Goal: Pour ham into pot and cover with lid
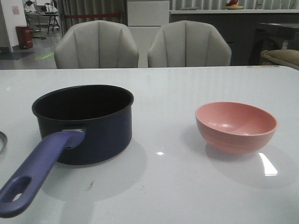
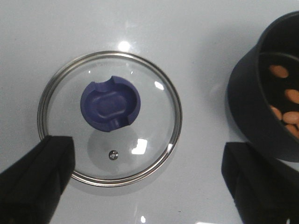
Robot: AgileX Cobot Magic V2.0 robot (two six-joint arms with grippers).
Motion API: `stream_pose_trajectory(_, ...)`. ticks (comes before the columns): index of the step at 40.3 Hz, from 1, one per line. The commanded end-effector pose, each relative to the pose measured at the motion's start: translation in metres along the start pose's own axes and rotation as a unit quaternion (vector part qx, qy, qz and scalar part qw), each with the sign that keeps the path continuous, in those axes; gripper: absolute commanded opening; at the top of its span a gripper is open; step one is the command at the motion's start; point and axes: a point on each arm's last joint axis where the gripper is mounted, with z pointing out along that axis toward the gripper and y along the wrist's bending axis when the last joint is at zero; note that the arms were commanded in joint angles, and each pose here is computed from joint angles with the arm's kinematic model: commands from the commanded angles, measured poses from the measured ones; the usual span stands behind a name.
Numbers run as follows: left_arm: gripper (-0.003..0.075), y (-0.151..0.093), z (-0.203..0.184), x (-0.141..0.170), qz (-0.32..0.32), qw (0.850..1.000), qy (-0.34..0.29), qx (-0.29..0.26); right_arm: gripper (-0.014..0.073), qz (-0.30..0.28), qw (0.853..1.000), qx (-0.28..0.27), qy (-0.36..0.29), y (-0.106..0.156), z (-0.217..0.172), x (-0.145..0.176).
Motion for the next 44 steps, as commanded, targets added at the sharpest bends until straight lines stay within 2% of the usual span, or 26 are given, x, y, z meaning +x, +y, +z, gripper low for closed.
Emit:
stream_pose_trajectory(1, 0.0677, 0.000, 0.007, -0.020, -0.017, 1.000, -0.011, -0.001, 0.0150, 0.000, 0.999, 0.010, -0.050, -0.001, -0.001, -0.016)
stream_pose_trajectory(11, 0.0677, 0.023, 0.036, -0.045, -0.063, 0.996, 0.055, -0.042, 0.0150, 0.000, 0.999, 0.010, -0.050, -0.001, -0.001, -0.016)
stream_pose_trajectory(19, 0.0677, 0.021, 0.054, -0.062, -0.047, 0.993, 0.104, -0.037, 0.0150, 0.000, 0.999, 0.010, -0.050, -0.001, -0.001, -0.016)
stream_pose_trajectory(35, 0.0677, 0.024, 0.099, -0.055, -0.057, 0.983, 0.169, -0.041, 0.0150, 0.000, 0.999, 0.010, -0.050, -0.001, -0.001, -0.016)
stream_pose_trajectory(44, 0.0677, 0.023, 0.111, -0.058, -0.066, 0.983, 0.165, -0.035, 0.0150, 0.000, 0.999, 0.010, -0.050, -0.001, -0.001, -0.016)
